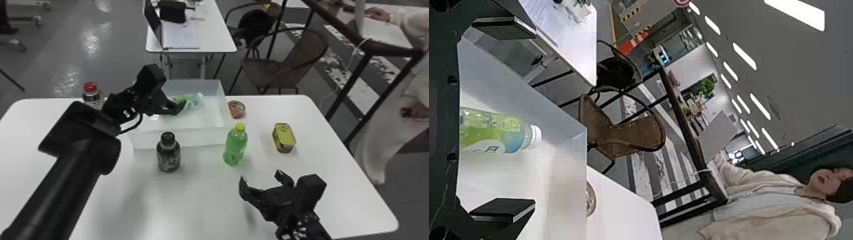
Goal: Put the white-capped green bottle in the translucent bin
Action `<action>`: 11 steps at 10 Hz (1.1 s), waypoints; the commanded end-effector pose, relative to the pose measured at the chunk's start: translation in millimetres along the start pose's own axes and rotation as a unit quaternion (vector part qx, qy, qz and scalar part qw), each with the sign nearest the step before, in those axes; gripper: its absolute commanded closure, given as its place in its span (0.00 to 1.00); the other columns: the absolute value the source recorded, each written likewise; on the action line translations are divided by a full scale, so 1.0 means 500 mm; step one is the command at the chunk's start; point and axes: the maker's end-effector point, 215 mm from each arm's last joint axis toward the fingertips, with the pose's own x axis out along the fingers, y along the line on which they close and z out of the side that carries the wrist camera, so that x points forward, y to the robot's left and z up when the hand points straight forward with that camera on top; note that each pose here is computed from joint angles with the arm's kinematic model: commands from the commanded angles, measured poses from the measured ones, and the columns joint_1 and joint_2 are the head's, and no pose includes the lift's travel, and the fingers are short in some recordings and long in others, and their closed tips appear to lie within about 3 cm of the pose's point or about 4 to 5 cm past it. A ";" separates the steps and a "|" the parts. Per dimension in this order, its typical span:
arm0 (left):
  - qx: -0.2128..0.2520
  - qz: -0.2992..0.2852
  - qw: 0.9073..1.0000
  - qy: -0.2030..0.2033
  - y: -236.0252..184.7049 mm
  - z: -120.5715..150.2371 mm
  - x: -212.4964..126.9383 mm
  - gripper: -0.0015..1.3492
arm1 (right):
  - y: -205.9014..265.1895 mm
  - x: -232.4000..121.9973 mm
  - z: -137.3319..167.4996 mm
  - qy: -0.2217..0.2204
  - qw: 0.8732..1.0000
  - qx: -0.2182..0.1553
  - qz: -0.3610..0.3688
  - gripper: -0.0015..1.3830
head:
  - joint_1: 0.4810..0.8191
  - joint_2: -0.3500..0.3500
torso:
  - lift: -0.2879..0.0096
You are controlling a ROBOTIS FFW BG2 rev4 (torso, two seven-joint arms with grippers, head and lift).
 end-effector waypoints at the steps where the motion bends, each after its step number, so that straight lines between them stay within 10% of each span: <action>1: -0.037 0.057 0.998 -0.018 0.032 -0.012 -0.076 0.07 | 0.001 -0.005 0.003 -0.001 1.000 -0.002 0.001 0.04 | 0.63 0.33 | 0.66; 5: -0.161 0.206 0.962 -0.073 0.021 -0.058 -0.292 0.07 | -0.033 -0.030 0.025 -0.006 1.000 -0.016 -0.014 0.04 | 0.63 0.43 | 0.66; 9: -0.243 0.367 0.898 -0.014 -0.070 -0.224 -0.594 0.07 | -0.058 -0.050 0.035 -0.008 0.999 -0.021 -0.031 0.04 | 0.63 0.53 | 0.66; 11: -0.244 0.398 0.884 0.011 -0.108 -0.262 -0.689 0.07 | -0.064 -0.065 0.032 -0.006 0.999 -0.019 -0.040 0.04 | 0.63 0.61 | 0.66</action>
